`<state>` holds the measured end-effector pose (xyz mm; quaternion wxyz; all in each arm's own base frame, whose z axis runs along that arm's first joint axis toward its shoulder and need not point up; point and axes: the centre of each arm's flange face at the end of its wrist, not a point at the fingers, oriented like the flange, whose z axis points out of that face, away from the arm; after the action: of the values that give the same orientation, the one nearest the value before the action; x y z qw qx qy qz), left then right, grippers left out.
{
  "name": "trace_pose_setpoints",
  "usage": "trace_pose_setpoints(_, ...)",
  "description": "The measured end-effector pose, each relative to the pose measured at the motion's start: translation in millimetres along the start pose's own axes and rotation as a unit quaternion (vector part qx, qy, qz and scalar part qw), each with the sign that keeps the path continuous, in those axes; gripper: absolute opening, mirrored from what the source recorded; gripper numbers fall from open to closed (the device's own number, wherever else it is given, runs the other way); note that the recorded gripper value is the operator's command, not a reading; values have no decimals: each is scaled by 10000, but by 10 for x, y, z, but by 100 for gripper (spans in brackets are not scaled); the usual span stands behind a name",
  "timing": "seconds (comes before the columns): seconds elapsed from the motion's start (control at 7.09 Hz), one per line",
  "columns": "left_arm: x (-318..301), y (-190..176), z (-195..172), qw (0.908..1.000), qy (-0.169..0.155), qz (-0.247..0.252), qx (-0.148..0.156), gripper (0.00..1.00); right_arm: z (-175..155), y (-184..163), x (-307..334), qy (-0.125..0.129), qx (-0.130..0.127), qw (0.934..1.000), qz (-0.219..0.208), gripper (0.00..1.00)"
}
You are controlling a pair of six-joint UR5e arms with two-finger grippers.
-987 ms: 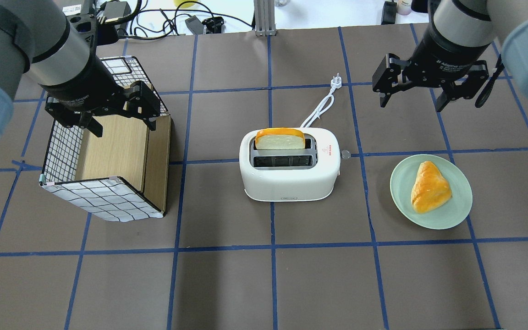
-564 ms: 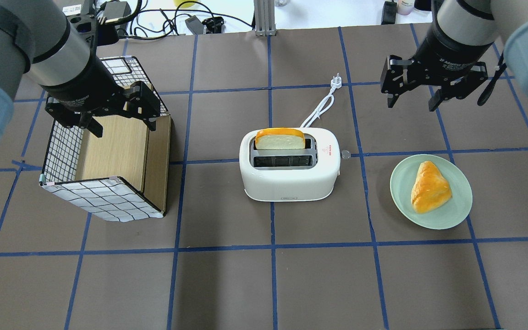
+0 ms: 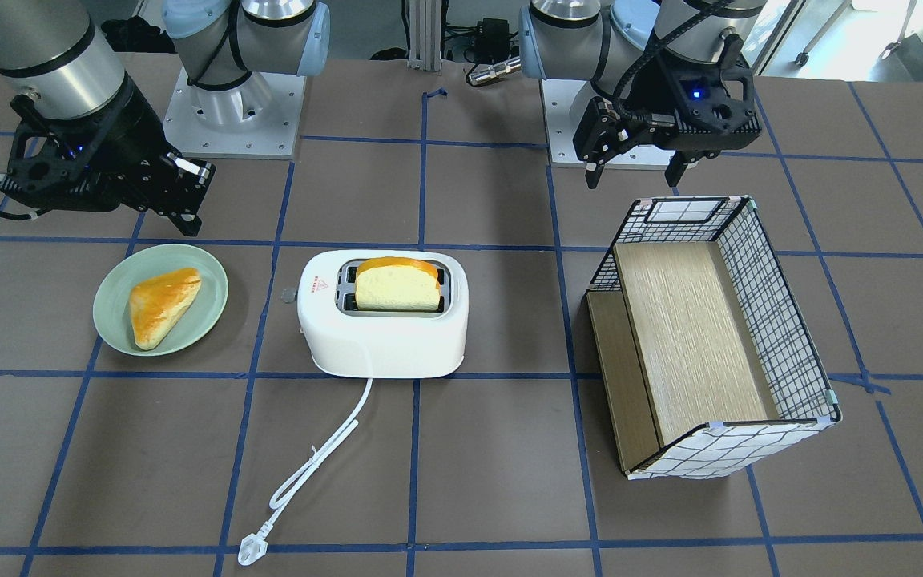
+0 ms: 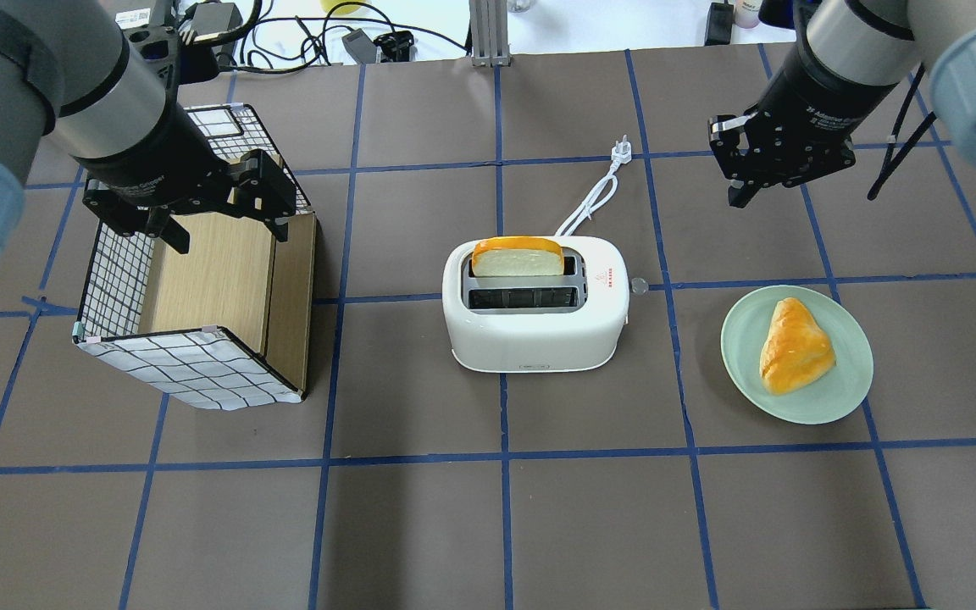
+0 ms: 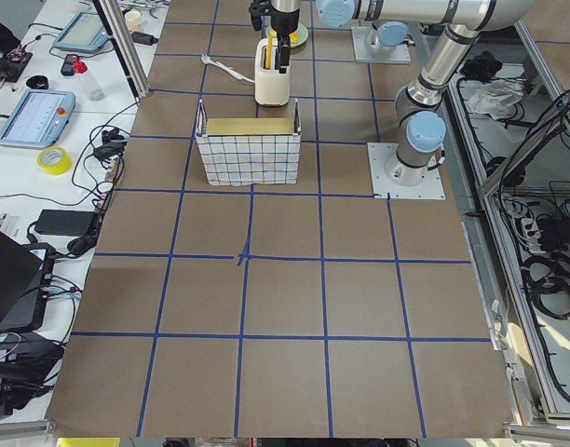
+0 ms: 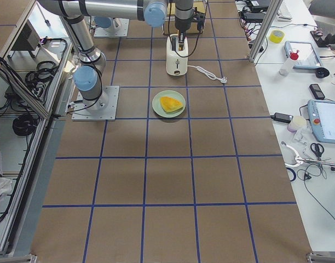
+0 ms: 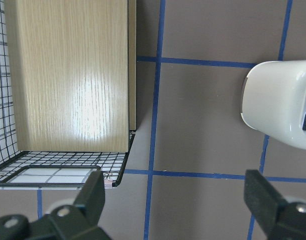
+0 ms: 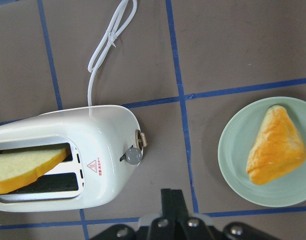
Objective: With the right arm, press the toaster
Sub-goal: 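Lower the right gripper to the lever on the white toaster's side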
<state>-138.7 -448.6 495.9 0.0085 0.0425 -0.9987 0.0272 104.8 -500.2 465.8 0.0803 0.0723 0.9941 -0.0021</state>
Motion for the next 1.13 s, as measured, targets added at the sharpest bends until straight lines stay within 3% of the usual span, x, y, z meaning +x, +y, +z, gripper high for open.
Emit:
trace_pose_setpoints(0.28,0,1,2,10000,0,0,-2,100,342,-19,97,-387,-43,9992,56,0)
trace_pose_setpoints(0.71,0,0,2,10000,1,0,-2,100,1051,68,162,-799,221,9966,-41,0)
trace_pose_setpoints(1.13,0,1,2,10000,-1,0,-2,100,1295,99,363,-1388,201,9901,44,0)
